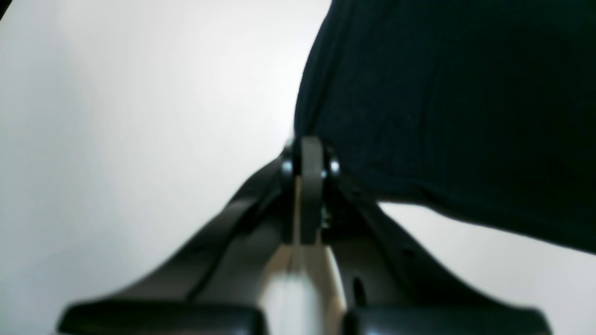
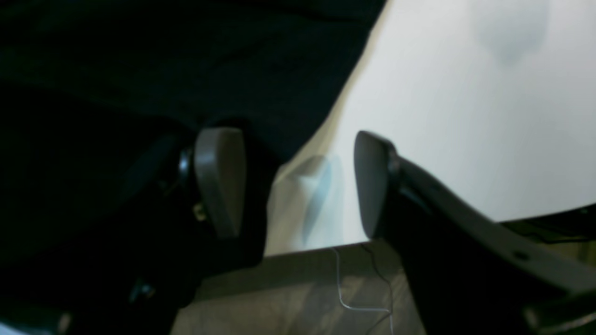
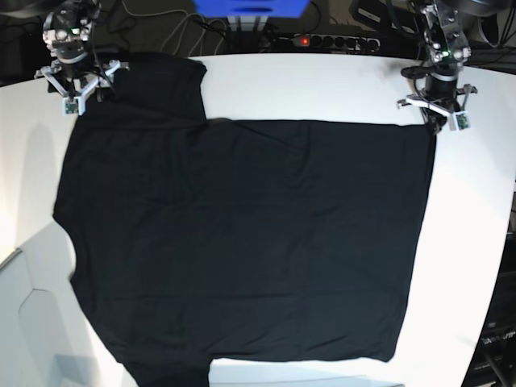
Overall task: Fold the T-shirt properly
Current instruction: 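Close both grippers on the shoulder corners of the shirt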
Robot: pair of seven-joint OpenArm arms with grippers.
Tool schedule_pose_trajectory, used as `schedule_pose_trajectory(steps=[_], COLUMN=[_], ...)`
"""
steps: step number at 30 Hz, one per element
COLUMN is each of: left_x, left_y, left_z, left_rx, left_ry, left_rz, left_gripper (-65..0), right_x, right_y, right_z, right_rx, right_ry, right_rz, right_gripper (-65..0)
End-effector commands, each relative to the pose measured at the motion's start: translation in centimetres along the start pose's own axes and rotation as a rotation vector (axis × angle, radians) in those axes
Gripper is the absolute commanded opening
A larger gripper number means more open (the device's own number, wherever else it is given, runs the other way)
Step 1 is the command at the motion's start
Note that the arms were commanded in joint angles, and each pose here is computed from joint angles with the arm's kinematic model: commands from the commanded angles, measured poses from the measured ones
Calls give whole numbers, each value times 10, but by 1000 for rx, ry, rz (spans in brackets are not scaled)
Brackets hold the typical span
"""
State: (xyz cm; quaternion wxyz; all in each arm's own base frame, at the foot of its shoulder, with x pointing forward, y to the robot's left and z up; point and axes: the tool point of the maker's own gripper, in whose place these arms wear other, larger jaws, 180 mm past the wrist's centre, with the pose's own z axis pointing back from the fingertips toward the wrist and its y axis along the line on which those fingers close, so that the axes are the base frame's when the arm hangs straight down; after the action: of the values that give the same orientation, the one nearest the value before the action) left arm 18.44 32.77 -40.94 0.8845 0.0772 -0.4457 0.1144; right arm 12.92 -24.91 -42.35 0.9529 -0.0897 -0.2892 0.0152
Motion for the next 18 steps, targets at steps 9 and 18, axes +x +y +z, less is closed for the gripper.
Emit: schedule_pose_trajectory(steps=[9,18], left_x=[8,17], left_y=[7,3], left_z=[5,15], left_rx=[12,2], left_ry=[-29,-50], left_rz=[-22,-45], left_gripper=[-649,-649], right_x=[-6,25], right_y=[30,0], right_z=[2,16], right_rx=[186,92], right_ry=[40,-47], right_rz=[166,168], right_gripper=[-650,-650])
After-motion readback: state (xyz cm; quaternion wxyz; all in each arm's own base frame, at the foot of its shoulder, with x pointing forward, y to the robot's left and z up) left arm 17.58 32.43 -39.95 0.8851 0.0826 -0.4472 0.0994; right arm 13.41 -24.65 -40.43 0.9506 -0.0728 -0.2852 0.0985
